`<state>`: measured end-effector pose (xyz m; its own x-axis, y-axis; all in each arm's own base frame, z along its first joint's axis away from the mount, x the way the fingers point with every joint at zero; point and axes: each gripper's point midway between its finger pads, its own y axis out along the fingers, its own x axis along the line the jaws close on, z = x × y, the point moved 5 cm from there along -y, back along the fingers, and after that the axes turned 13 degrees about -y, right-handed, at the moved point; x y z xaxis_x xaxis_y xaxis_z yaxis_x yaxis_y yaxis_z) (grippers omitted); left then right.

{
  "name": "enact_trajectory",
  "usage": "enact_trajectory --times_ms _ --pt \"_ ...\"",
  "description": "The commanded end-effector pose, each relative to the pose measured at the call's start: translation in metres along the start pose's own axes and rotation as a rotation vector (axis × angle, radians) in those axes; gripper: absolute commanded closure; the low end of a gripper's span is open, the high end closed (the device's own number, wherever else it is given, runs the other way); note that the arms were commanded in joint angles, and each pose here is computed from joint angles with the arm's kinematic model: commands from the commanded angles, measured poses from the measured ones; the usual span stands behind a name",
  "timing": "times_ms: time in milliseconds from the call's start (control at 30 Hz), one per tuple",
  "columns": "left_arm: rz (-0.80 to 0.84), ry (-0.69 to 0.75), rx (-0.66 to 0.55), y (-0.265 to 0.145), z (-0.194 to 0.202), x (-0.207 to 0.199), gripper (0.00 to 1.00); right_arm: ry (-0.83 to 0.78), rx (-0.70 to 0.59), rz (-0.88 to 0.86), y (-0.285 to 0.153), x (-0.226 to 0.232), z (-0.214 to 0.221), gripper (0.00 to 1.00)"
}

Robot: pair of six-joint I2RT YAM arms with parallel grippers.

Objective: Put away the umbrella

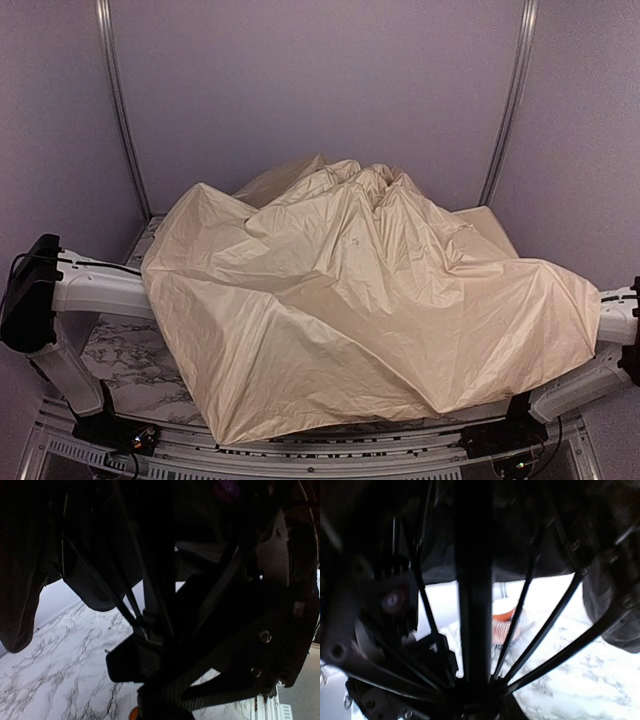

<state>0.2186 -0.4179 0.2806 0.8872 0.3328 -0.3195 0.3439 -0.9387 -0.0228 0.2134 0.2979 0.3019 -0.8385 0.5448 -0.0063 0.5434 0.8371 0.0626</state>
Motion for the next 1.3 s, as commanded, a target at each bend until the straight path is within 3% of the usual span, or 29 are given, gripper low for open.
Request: enact_trajectory --times_ms 0,167,300,467,633,733,900,1033,1133,1267 --pt "0.004 0.099 -0.350 -0.035 -0.095 -0.018 1.00 0.075 0.153 0.019 0.003 0.000 0.049 0.99" --pt "-0.007 0.082 -0.354 -0.041 -0.089 -0.016 1.00 0.079 0.162 0.045 -0.001 -0.003 0.056 1.00" --pt "-0.029 0.038 -0.287 -0.031 -0.065 -0.005 0.99 0.057 0.094 0.085 -0.005 -0.013 0.026 1.00" --pt "-0.048 0.015 -0.093 -0.015 0.001 0.008 0.63 -0.069 0.015 0.231 -0.020 -0.061 -0.044 1.00" --pt "-0.081 0.012 0.101 -0.016 0.068 0.018 0.53 -0.310 -0.031 0.378 -0.053 -0.095 -0.106 1.00" --pt "-0.097 0.002 0.144 -0.028 0.086 0.021 0.47 -0.444 0.013 0.439 -0.065 -0.109 -0.122 1.00" --pt "-0.141 0.006 0.175 -0.043 0.099 0.028 0.40 -0.482 0.069 0.579 -0.090 -0.144 -0.138 1.00" --pt "-0.153 0.005 0.220 -0.061 0.114 0.030 0.35 -0.579 0.109 0.564 -0.094 -0.142 -0.142 1.00" --pt "-0.136 0.020 0.227 -0.075 0.117 0.027 0.32 -0.662 0.224 0.525 -0.091 -0.144 -0.133 1.00" --pt "-0.119 0.038 0.226 -0.095 0.118 0.022 0.26 -0.729 0.395 0.650 -0.096 -0.166 -0.121 1.00"
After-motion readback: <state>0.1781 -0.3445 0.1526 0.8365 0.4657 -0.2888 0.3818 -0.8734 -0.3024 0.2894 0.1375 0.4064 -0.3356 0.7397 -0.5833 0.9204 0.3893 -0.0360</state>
